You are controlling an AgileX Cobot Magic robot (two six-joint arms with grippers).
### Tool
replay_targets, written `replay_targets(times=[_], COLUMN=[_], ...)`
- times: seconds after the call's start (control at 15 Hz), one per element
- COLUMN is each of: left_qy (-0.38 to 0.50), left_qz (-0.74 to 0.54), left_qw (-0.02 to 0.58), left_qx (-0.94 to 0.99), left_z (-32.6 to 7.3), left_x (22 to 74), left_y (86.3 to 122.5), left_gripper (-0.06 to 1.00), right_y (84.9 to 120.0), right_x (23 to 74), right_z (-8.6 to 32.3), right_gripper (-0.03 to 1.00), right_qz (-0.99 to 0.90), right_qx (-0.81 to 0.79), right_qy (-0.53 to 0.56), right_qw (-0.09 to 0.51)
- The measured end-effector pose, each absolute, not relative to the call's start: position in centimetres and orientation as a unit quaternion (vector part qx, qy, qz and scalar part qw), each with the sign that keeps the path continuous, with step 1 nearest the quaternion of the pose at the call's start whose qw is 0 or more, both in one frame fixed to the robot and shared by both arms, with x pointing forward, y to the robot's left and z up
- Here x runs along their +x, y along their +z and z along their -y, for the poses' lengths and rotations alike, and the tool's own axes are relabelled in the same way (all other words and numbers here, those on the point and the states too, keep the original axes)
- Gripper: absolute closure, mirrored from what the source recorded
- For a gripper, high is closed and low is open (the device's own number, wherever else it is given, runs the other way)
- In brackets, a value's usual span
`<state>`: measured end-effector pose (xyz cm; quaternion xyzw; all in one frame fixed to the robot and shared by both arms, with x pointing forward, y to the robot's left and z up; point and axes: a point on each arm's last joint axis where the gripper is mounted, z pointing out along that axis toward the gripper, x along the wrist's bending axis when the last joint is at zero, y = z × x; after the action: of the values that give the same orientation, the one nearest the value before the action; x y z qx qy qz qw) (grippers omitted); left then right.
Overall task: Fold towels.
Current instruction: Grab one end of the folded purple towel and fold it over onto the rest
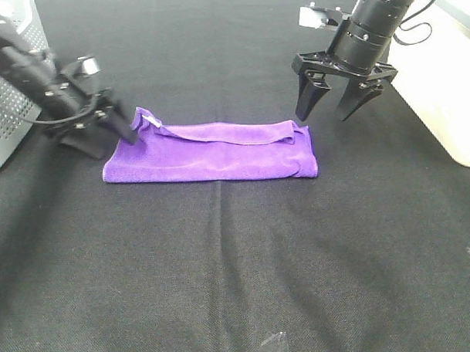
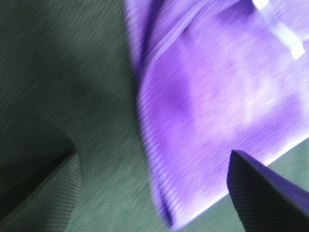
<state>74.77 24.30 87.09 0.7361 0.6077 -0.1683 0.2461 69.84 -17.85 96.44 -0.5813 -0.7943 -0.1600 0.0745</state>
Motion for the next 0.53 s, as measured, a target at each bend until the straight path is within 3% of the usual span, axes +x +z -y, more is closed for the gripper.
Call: replay_targets(times=[0.4, 0.53], left_qy=[-0.189, -0.174], left_qz=[-0.576, -0.584], left_qw=[0.26, 0.25], left_qx=[0.752, 0.753], left_z=[-18.4, -18.7], left_x=[74.9, 75.0], left_y=[86.1, 85.7], left_gripper=[0.24, 0.5], right_y=[96.4, 96.4], right_x=[69.8, 69.8], right_z=[17.9, 17.9], right_gripper=[0.24, 0.24], right_qz=[0.794, 0.794], right_qx=[-0.581, -0.581], right_qy=[-0.159, -0.159], right_qw=[0.075, 0.075])
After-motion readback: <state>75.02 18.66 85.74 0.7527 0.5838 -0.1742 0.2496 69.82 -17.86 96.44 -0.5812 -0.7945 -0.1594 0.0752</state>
